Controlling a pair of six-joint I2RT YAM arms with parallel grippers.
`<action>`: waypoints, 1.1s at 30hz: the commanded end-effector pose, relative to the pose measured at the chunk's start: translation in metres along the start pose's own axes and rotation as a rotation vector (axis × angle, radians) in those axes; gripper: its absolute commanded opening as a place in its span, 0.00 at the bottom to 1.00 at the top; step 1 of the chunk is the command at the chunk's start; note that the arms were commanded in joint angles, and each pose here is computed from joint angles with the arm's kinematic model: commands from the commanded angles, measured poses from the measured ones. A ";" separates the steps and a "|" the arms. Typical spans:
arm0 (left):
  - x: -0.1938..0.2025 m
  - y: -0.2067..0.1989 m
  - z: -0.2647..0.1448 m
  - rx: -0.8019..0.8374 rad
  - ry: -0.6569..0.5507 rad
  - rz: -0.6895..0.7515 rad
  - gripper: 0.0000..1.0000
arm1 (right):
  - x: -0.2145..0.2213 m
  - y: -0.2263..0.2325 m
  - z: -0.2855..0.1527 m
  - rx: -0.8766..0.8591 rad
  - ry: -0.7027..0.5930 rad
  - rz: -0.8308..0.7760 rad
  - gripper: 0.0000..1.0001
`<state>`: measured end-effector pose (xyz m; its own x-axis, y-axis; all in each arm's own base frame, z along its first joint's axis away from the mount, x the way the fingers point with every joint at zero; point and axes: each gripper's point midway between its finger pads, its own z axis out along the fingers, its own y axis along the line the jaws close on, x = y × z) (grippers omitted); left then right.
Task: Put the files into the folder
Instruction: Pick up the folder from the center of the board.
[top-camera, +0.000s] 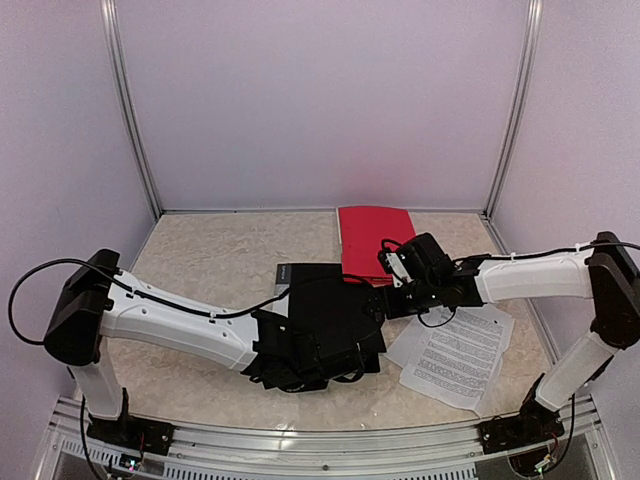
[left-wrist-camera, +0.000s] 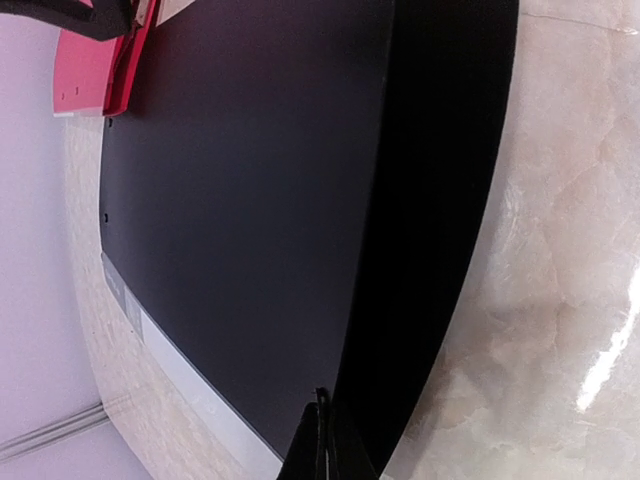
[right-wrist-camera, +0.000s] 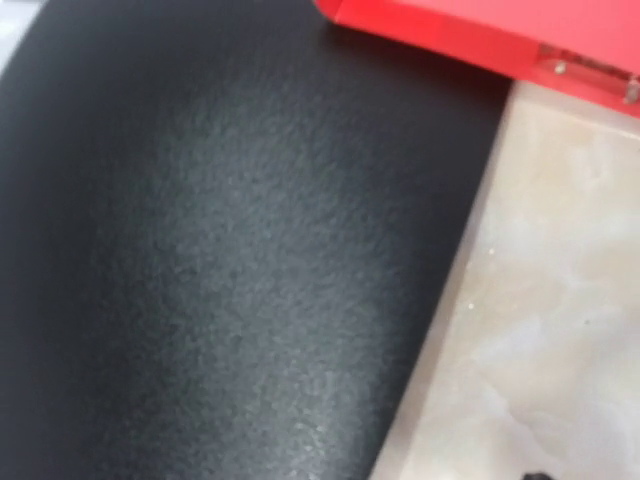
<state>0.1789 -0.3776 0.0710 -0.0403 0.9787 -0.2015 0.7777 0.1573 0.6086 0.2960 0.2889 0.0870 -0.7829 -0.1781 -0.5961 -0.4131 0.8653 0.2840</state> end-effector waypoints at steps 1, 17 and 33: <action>0.008 0.010 -0.011 -0.037 0.004 -0.097 0.00 | 0.001 -0.001 -0.010 -0.017 -0.002 0.078 0.84; 0.010 0.003 -0.008 -0.050 0.014 -0.205 0.00 | 0.042 0.028 0.000 -0.273 0.005 0.336 0.74; 0.010 -0.013 0.001 -0.007 0.040 -0.201 0.00 | 0.042 0.051 0.003 -0.433 -0.033 0.471 0.26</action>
<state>0.1736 -0.3691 0.0704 -0.2027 0.9309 -0.3039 0.7366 0.3494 0.5791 0.2469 0.3192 0.0700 -0.9114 0.1564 -0.3807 -0.2013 0.6375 0.7437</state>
